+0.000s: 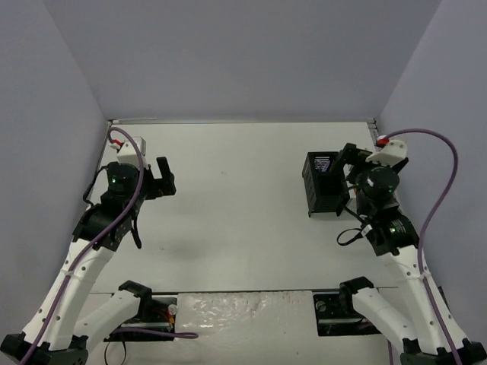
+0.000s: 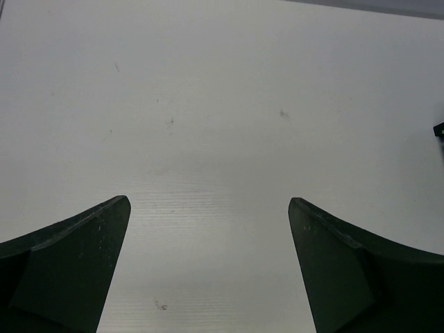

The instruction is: Organize the makeup

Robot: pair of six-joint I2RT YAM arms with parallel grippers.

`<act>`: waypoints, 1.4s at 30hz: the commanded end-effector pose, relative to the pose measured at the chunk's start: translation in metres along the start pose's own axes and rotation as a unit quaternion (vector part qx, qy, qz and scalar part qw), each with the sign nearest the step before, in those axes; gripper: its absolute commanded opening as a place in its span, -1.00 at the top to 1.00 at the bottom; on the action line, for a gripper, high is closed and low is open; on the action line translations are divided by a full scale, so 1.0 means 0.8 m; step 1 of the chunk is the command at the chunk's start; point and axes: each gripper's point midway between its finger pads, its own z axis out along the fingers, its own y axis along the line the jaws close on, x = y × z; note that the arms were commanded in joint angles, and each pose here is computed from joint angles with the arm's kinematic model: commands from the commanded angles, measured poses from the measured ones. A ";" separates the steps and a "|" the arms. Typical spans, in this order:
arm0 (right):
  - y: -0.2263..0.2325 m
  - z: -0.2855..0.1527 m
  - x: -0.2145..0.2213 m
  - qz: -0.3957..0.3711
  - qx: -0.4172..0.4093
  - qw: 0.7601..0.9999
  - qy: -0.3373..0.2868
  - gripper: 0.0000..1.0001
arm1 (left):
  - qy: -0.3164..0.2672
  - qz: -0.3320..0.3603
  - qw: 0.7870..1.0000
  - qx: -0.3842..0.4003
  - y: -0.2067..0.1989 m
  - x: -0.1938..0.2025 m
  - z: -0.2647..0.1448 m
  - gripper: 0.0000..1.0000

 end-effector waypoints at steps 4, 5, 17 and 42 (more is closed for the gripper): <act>-0.053 -0.110 -0.115 0.030 0.021 0.994 -0.106 -1.00 | -0.130 0.019 0.991 -0.019 0.021 -0.103 -0.094 -0.94; -0.058 -0.121 -0.119 0.032 0.021 0.993 -0.112 -1.00 | -0.139 0.020 0.990 -0.023 0.025 -0.108 -0.105 -0.94; -0.111 -0.238 -0.136 0.031 0.002 0.979 -0.204 -1.00 | -0.171 0.037 0.984 -0.041 0.055 -0.094 -0.167 -0.94; -0.098 -0.237 -0.096 -0.002 -0.041 0.984 -0.176 -1.00 | -0.137 0.001 0.991 -0.009 0.035 -0.046 -0.106 -0.94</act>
